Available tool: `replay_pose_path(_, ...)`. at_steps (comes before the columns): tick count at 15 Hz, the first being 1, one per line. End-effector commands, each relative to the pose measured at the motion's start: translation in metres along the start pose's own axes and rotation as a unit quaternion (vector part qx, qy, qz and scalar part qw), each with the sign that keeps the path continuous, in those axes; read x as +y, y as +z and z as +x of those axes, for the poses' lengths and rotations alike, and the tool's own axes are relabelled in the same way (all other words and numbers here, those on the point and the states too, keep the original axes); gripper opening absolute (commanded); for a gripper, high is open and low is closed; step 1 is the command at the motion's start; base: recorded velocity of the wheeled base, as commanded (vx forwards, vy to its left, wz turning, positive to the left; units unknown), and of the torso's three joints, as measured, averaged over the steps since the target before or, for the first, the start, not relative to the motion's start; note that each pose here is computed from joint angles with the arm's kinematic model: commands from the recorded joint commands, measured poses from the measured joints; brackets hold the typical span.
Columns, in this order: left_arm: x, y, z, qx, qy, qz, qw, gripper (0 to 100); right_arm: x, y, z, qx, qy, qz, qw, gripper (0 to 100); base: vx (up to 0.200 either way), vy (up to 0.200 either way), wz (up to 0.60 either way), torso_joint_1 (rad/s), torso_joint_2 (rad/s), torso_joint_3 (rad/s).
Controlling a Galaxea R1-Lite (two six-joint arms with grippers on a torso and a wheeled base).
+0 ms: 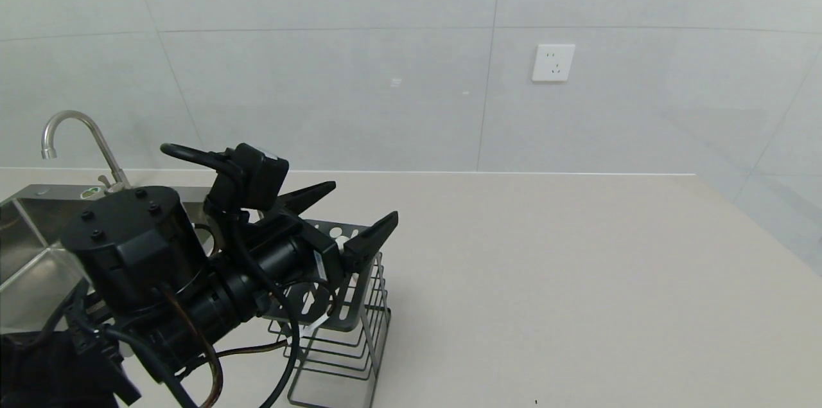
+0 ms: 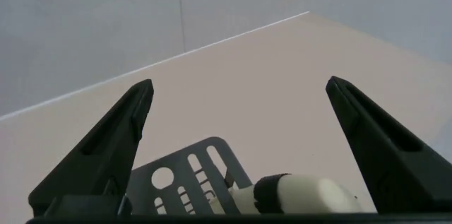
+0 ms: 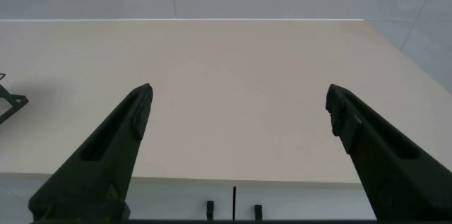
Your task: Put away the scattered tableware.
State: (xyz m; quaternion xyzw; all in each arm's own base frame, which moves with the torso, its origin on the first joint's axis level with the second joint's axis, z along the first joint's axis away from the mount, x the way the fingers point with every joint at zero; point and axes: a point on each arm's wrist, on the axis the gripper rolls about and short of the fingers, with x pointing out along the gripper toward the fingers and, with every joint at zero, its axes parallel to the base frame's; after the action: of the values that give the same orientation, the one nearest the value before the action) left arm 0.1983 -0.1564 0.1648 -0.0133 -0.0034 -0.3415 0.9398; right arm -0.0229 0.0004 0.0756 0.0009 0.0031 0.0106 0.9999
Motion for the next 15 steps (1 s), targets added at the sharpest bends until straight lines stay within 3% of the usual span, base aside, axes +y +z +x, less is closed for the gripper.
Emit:
replay_pose_path(1,-0.003,0.01,-0.007,-0.02,-0.013,0.008,0.9997,100,0.0,0.0,0.0,0.001,0.0,0.0,1.0,100,0.0,0.0,0.0,0.0,0.0,0.0)
replay_pose_path(2,-0.002,0.013,-0.009,-0.027,-0.018,0.017,0.9993,100,0.0,0.0,0.0,0.001,0.0,0.0,1.0,100,0.0,0.0,0.0,0.0,0.0,0.0)
replay_pose_path(4,0.009,0.031,-0.025,-0.063,-0.037,0.066,0.9951,100,0.0,0.0,0.0,0.001,0.0,0.0,1.0,100,0.0,0.0,0.0,0.0,0.0,0.0)
replay_pose_path(6,0.021,0.033,-0.041,-0.073,-0.074,0.106,0.9889,100,0.0,0.0,0.0,0.001,0.0,0.0,1.0,100,0.0,0.0,0.0,0.0,0.0,0.0)
replay_pose_path(7,0.023,0.03,-0.05,-0.071,-0.107,0.119,0.9845,100,0.0,0.0,0.0,0.001,0.0,0.0,1.0,100,0.0,0.0,0.0,0.0,0.0,0.0)
replay_pose_path(10,0.022,0.026,-0.077,-0.076,-0.191,0.13,0.97,100,0.0,0.0,0.0,0.001,0.0,0.0,1.0,100,0.0,0.0,0.0,0.0,0.0,0.0)
replay_pose_path(11,0.021,0.028,-0.085,-0.085,-0.198,0.133,0.9674,100,0.0,0.0,0.0,0.001,0.0,0.0,1.0,100,0.0,0.0,0.0,0.0,0.0,0.0)
replay_pose_path(14,0.014,0.041,-0.124,-0.134,-0.179,0.134,0.9654,100,0.0,0.0,0.0,0.001,0.0,0.0,1.0,100,0.0,0.0,0.0,0.0,0.0,0.0)
replay_pose_path(15,0.014,0.044,-0.142,-0.154,-0.151,0.147,0.9652,100,0.0,0.0,0.0,0.001,0.0,0.0,1.0,100,0.0,0.0,0.0,0.0,0.0,0.0)
